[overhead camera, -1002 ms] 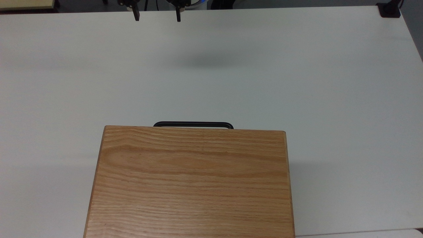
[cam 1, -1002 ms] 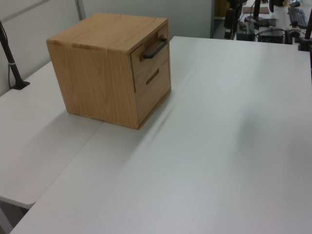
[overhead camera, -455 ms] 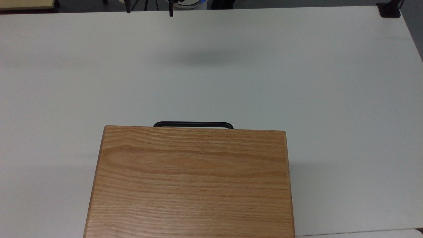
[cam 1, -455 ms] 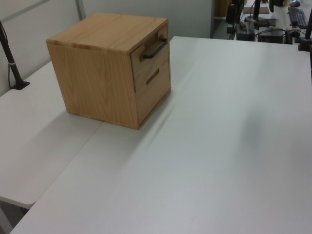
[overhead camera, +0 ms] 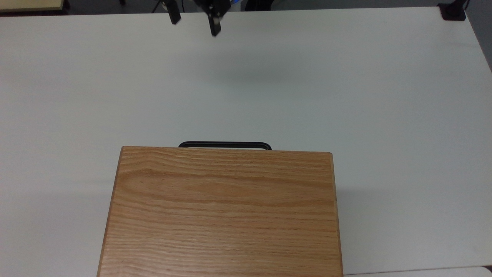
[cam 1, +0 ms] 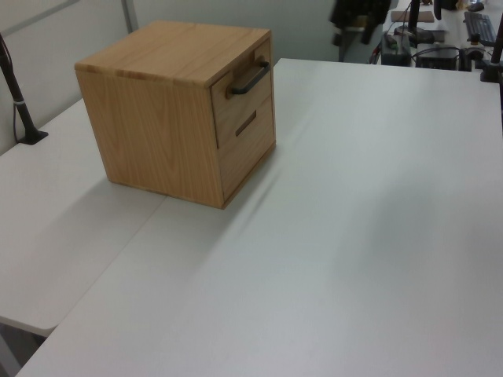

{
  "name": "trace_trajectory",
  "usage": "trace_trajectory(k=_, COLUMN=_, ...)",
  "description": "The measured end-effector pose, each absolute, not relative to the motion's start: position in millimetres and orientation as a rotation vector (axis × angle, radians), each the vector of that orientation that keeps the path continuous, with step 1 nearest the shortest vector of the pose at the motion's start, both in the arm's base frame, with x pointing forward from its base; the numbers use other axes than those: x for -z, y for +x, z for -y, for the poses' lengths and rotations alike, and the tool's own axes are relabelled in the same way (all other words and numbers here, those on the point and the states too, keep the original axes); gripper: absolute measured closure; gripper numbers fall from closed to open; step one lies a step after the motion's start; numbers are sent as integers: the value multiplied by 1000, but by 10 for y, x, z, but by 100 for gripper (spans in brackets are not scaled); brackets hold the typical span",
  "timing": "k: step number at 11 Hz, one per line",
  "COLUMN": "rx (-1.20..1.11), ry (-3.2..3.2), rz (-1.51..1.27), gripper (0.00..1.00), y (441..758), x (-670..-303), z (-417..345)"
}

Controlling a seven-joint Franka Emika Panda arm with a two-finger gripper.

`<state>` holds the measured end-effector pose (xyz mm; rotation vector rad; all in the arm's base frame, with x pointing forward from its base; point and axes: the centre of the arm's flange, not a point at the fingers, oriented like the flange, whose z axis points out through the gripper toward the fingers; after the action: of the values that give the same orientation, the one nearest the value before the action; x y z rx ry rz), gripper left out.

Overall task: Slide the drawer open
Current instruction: 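Move the gripper down to the black handle of the upper drawer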

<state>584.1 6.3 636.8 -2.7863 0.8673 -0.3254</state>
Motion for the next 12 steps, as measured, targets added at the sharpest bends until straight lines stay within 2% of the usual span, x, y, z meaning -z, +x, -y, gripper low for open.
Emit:
trace_trajectory(k=1, rx=370, ry=-2623, rz=-1089, gripper=7, y=6008, x=-6305, z=-81)
trace_trajectory(k=3, rx=400, ry=-2364, rz=-1347, gripper=10, y=6314, x=-6085, z=-90)
trace_trajectory(k=6, rx=441, ry=-2115, rz=-1488, gripper=22, y=6616, x=-5835, z=-62)
trace_trajectory(k=8, rx=468, ry=-2036, rz=-1548, gripper=56, y=6771, x=-5615, z=-38)
trace_trajectory(k=12, rx=587, ry=-1948, rz=-1557, gripper=59, y=6971, x=-5390, z=8)
